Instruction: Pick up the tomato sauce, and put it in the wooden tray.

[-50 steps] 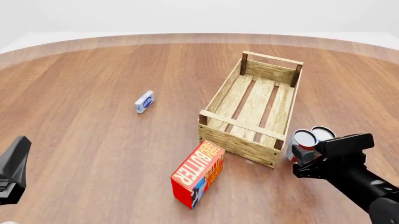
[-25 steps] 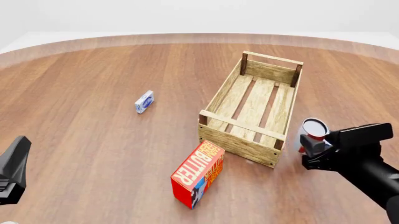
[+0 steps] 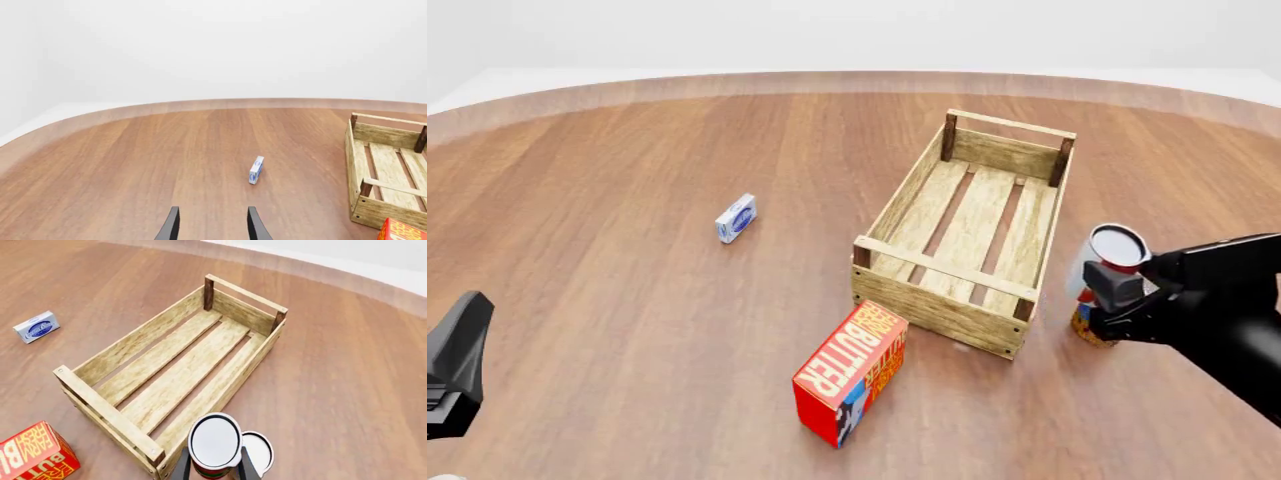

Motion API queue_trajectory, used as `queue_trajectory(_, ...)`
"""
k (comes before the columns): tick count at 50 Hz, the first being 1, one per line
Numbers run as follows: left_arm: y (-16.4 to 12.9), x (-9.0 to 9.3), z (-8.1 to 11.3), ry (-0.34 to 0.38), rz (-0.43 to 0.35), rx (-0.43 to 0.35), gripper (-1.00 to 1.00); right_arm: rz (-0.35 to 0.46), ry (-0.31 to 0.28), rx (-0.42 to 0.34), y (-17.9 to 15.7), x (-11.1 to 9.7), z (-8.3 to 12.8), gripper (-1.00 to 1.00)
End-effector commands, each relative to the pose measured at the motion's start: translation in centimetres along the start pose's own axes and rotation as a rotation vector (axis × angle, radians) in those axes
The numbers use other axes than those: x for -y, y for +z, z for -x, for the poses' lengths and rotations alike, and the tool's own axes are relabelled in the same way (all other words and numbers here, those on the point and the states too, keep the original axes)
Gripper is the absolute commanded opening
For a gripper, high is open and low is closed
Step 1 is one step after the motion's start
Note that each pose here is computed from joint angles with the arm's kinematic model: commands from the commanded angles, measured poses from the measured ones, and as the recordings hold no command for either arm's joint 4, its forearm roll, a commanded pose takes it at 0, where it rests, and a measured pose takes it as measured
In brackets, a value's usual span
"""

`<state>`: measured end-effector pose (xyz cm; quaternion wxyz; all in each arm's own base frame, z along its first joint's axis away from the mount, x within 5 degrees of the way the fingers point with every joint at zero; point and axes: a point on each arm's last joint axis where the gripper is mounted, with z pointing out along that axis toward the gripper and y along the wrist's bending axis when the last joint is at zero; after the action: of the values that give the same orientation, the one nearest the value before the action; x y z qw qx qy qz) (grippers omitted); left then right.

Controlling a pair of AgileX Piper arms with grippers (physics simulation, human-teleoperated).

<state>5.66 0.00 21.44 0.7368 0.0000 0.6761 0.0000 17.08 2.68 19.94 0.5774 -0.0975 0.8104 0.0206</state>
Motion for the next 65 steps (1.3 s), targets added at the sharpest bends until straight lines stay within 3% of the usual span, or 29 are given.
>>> queue_trajectory(1, 0.0, 0.0, 0.0, 0.000, 0.000, 0.000, 1.00, 0.003, 0.002, 0.020, -0.5, 0.0, 1.5, -1.00)
queue_trajectory(48, 0.0, 0.0, 0.0, 0.000, 0.000, 0.000, 1.00, 0.014, -0.049, 0.091, 0.8, 0.0, 6.4, -1.00)
queue_trajectory(65, 0.0, 0.0, 0.0, 0.000, 0.000, 0.000, 1.00, 0.019, -0.064, 0.092, 2.5, -0.1, 6.6, -1.00)
